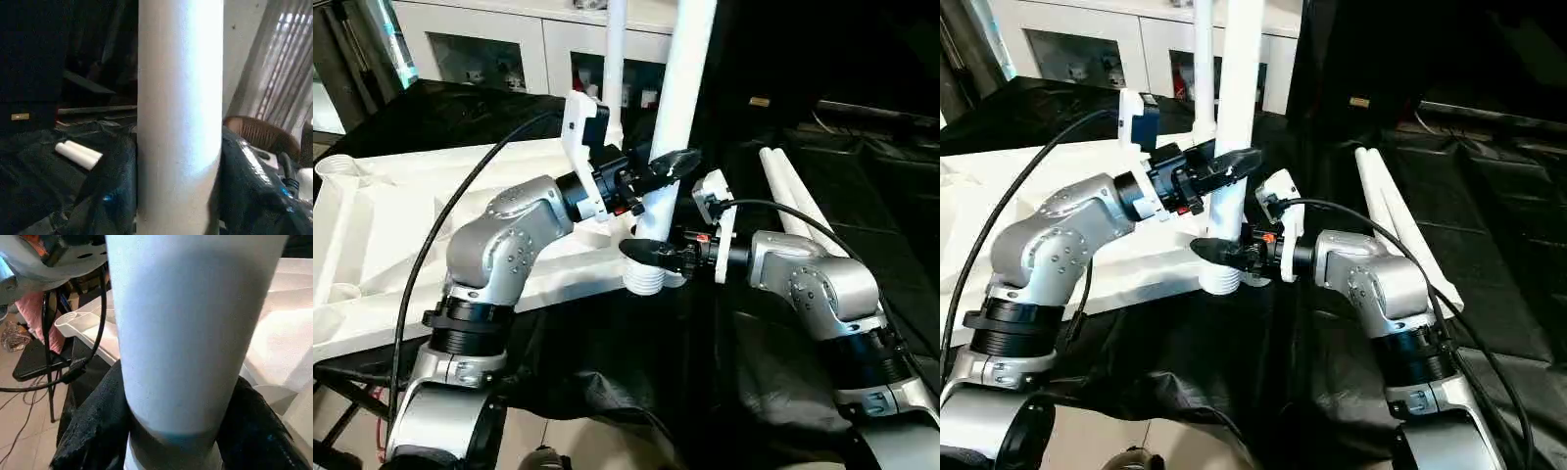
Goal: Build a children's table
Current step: Insert table leg to table base
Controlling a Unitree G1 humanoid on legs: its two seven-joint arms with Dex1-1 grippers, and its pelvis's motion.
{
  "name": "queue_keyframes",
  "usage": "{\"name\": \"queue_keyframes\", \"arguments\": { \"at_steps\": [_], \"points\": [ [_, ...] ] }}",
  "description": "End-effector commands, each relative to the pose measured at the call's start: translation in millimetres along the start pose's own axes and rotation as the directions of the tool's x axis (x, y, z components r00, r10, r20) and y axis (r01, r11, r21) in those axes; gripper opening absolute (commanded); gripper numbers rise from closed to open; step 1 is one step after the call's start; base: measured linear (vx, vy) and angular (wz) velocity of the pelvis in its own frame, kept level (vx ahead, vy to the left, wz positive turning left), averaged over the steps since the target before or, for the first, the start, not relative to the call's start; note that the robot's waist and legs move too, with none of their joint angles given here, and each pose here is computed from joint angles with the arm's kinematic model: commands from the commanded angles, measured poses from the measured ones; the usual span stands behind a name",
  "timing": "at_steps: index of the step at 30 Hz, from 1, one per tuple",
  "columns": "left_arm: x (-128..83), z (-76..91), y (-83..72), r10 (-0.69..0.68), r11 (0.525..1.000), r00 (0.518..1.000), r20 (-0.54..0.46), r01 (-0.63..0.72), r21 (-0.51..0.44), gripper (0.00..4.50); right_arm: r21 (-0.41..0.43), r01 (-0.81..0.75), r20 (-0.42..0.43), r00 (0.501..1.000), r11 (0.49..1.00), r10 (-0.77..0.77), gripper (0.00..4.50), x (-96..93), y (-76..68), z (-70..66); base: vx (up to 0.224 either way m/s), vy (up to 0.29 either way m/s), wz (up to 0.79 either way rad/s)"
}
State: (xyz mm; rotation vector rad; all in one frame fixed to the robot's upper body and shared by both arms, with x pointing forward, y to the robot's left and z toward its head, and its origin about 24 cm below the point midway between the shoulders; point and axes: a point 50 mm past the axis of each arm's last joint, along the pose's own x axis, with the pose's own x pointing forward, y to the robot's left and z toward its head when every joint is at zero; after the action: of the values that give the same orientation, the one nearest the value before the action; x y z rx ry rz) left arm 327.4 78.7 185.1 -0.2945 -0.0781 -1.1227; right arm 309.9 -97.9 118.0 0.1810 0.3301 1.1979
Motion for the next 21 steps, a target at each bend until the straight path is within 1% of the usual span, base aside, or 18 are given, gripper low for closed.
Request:
{"name": "queue_keyframes", "arguments": {
  "at_steps": [1, 2, 4, 5, 7, 8, 9, 10, 11, 12, 13, 14, 16, 17, 18, 19, 21],
  "points": [
    [1, 10.9, 2.0, 0.025, 1.0, 0.997, 0.066, -0.026, 0.015, 2.75, -0.018, 0.019, 0.009, 1.0, 1.0, -0.019, 1.93, -4.1, -1.8, 2.4, 0.0, 0.0, 0.0],
    [1, 12.0, 2.7, 0.035, 0.999, 0.996, 0.076, -0.037, 0.019, 2.9, -0.018, 0.02, 0.01, 1.0, 1.0, -0.02, 1.93, -4.0, -1.8, 2.3, 0.0, 0.0, 0.0],
    [1, 14.2, 5.3, 0.061, 0.997, 0.994, 0.095, -0.064, 0.037, 2.97, -0.017, 0.021, 0.017, 1.0, 1.0, -0.02, 1.93, -3.6, -1.7, 2.2, 0.0, 0.0, 0.0],
    [1, 17.3, 8.6, 0.093, 0.994, 0.989, 0.118, -0.099, 0.051, 2.99, -0.017, 0.025, 0.035, 0.999, 1.0, -0.025, 1.93, -3.0, -1.8, 2.5, 0.0, 0.0, 0.0],
    [0, 24.9, 10.0, 0.109, 0.993, 0.977, 0.185, -0.117, 0.033, 2.99, -0.014, 0.036, 0.057, 0.998, 0.999, -0.035, 1.93, -2.2, -2.1, 3.1, 0.0, 0.0, 0.0],
    [0, 32.0, 12.7, 0.138, 0.989, 0.959, 0.246, -0.146, 0.017, 2.99, -0.01, 0.048, 0.078, 0.996, 0.999, -0.047, 1.92, -1.8, -2.7, 3.8, 0.0, 0.0, 0.0],
    [-1, 36.5, 14.8, 0.159, 0.986, 0.945, 0.284, -0.167, 0.004, 2.99, -0.006, 0.055, 0.091, 0.994, 0.998, -0.054, 1.91, -1.6, -3.0, 4.3, 0.0, 0.0, 0.0],
    [-4, 44.4, 20.2, 0.198, 0.979, 0.917, 0.348, -0.202, -0.024, 2.99, 0.001, 0.072, 0.118, 0.99, 0.997, -0.072, 1.91, -1.5, -4.0, 5.2, 0.0, 0.0, 0.0],
    [-7, 49.2, 24.7, 0.223, 0.974, 0.897, 0.381, -0.225, -0.039, 2.99, 0.004, 0.088, 0.135, 0.987, 0.996, -0.088, 1.91, -1.7, -5.0, 5.7, 0.0, 0.0, 0.0],
    [-8, 49.9, 25.5, 0.227, 0.972, 0.894, 0.385, -0.229, -0.041, 2.99, 0.004, 0.092, 0.138, 0.986, 0.996, -0.092, 1.91, -1.8, -5.3, 5.8, 0.0, 0.0, 0.0],
    [-13, 51.9, 30.8, 0.247, 0.967, 0.887, 0.389, -0.248, -0.049, 2.99, 0.009, 0.143, 0.158, 0.977, 0.99, -0.143, 1.91, -3.5, -9.5, 5.8, 0.0, 0.0, 0.0],
    [-16, 49.6, 33.4, 0.252, 0.966, 0.898, 0.36, -0.257, -0.036, 2.99, 0.017, 0.184, 0.171, 0.968, 0.983, -0.184, 1.91, -5.3, -13.3, 5.2, 0.0, 0.0, 0.0],
    [-21, 41.6, 36.8, 0.259, 0.96, 0.92, 0.293, -0.279, 0.026, 2.99, 0.032, 0.251, 0.197, 0.947, 0.967, -0.252, 1.9, -9.1, -19.8, 4.6, 0.0, 0.0, 0.0],
    [-23, 34.2, 39.2, 0.272, 0.955, 0.932, 0.24, -0.291, 0.05, 2.99, 0.045, 0.28, 0.212, 0.936, 0.959, -0.283, 1.9, -11.2, -22.5, 4.7, 0.0, 0.0, 0.0],
    [-25, 24.5, 41.5, 0.288, 0.946, 0.943, 0.167, -0.307, 0.1, 2.99, 0.054, 0.308, 0.224, 0.923, 0.95, -0.312, 1.9, -13.3, -25.1, 4.4, 0.0, 0.0, 0.0],
    [-27, 17.9, 43.3, 0.301, 0.94, 0.946, 0.119, -0.315, 0.131, 2.99, 0.06, 0.326, 0.231, 0.915, 0.943, -0.331, 1.9, -14.6, -26.6, 4.2, 0.0, 0.0, 0.0],
    [-29, -1.3, 43.8, 0.292, 0.942, 0.956, -0.001, -0.287, 0.174, 2.99, 0.056, 0.346, 0.237, 0.907, 0.937, -0.349, 1.9, -16.2, -27.6, 2.2, 0.0, 0.0, 0.0]
  ]
}}
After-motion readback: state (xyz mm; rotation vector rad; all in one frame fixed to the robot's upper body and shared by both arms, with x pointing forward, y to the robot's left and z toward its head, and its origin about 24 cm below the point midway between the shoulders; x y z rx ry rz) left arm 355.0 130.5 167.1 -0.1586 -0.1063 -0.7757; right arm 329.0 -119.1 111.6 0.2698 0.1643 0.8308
